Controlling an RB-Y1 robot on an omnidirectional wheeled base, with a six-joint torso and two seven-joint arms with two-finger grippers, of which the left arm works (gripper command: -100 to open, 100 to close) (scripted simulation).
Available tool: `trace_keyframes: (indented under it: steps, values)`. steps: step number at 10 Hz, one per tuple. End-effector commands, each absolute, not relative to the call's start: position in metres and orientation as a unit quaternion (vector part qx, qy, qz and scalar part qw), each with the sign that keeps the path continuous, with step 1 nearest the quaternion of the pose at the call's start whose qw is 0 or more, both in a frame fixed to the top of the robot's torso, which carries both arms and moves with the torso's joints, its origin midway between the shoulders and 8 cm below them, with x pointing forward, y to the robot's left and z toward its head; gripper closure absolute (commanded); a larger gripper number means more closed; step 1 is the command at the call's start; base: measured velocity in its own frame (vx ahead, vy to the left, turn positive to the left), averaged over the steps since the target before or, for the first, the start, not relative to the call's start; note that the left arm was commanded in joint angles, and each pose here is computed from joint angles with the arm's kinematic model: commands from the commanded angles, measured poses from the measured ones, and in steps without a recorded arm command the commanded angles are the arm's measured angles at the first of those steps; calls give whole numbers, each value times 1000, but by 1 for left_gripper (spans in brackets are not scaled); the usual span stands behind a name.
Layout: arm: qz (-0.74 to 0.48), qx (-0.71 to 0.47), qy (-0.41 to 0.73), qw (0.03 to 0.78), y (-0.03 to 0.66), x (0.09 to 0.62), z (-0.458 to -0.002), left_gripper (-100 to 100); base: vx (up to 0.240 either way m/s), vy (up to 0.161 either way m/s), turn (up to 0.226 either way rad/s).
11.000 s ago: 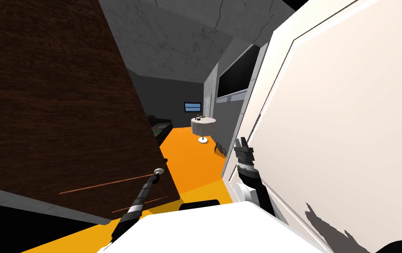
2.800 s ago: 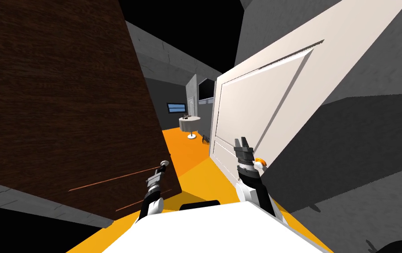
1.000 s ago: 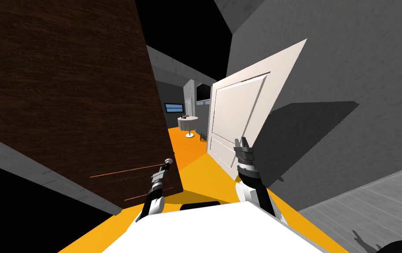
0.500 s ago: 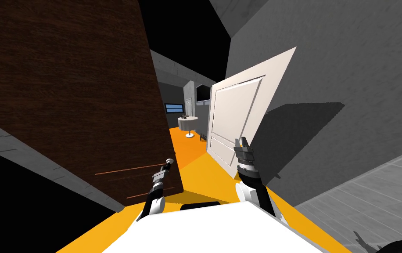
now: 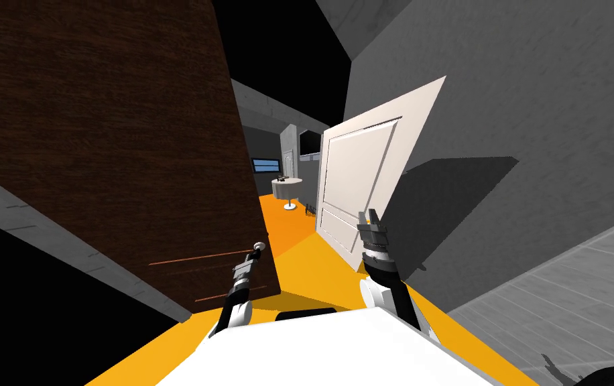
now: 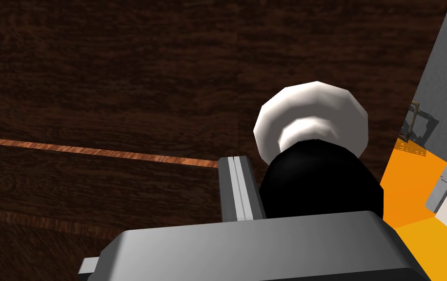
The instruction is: Pull the door open
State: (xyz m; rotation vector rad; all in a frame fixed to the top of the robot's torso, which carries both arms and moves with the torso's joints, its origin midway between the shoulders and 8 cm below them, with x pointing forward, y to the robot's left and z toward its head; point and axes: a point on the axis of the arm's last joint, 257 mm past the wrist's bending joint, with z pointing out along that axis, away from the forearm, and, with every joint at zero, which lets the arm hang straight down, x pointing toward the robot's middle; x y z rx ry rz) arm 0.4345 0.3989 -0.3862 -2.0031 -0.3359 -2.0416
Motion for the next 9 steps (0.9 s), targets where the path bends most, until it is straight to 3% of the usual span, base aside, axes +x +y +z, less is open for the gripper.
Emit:
trace_keyframes:
  steps: [1,5,9]
  values:
    - [-698,-698,-111,111,373,439,-392,-100,0,-13,-21]
    - [-698,-698,-111,111,373,439,-392,-100,2,0,11]
    - [-702,-685,-128,144,416,421,-388,-100,48,-14,49]
